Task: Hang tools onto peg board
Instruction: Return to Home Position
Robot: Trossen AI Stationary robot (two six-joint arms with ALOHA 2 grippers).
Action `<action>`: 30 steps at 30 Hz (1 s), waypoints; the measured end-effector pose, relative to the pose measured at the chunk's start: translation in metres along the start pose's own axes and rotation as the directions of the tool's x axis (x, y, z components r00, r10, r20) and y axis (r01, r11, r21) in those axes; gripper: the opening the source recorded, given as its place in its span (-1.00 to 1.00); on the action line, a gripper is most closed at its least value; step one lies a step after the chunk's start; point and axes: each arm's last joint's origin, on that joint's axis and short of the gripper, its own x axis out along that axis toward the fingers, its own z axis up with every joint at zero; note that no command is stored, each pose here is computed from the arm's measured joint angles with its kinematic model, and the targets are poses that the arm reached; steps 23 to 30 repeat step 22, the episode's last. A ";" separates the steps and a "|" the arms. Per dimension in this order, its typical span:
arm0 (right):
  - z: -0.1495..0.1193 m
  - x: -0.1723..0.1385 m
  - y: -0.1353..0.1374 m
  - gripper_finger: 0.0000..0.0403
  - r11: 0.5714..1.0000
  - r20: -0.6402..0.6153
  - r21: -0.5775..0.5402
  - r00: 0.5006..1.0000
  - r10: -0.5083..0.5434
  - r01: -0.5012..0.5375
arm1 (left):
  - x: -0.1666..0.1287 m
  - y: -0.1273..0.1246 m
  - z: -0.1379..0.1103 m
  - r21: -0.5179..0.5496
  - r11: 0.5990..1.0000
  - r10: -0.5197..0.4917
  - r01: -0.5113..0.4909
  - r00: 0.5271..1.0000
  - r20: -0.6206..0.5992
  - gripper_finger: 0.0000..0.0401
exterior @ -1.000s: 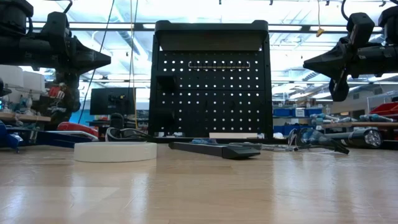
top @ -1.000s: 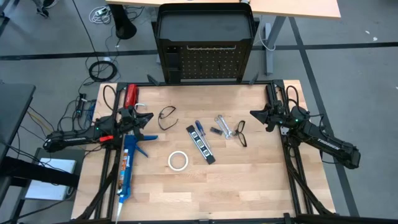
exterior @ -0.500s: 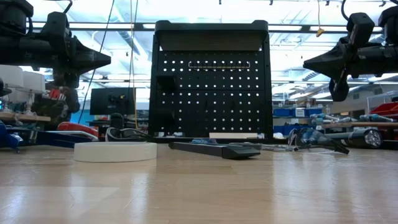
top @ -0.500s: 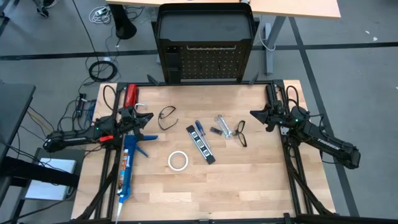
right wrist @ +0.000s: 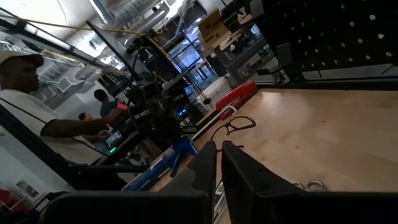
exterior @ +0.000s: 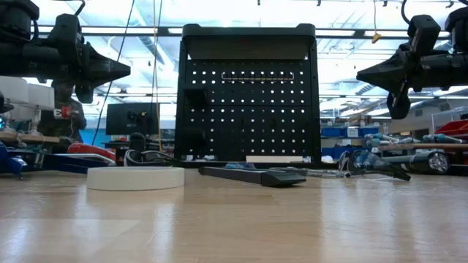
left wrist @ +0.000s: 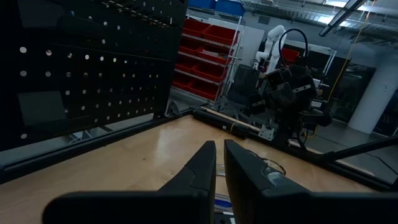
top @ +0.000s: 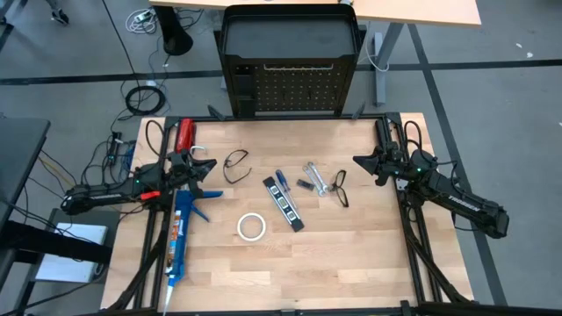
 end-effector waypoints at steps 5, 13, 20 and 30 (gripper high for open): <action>0.000 0.000 0.000 -0.83 1.000 0.000 0.000 1.000 0.000 0.000 | 0.000 0.000 0.000 0.000 1.000 0.000 0.000 1.000 0.000 -0.81; 0.000 0.000 0.000 -0.84 1.000 0.000 0.000 1.000 0.000 0.000 | 0.000 0.000 0.000 0.000 1.000 0.000 0.000 1.000 0.000 -0.81; 0.000 0.000 0.000 -0.83 1.000 0.000 0.000 1.000 0.000 0.000 | 0.000 0.000 0.000 0.000 1.000 0.000 0.000 1.000 0.000 -0.81; 0.000 0.000 0.000 -0.82 1.000 0.000 0.000 1.000 0.000 0.000 | 0.000 0.000 0.000 0.000 1.000 0.000 0.000 1.000 0.000 -0.81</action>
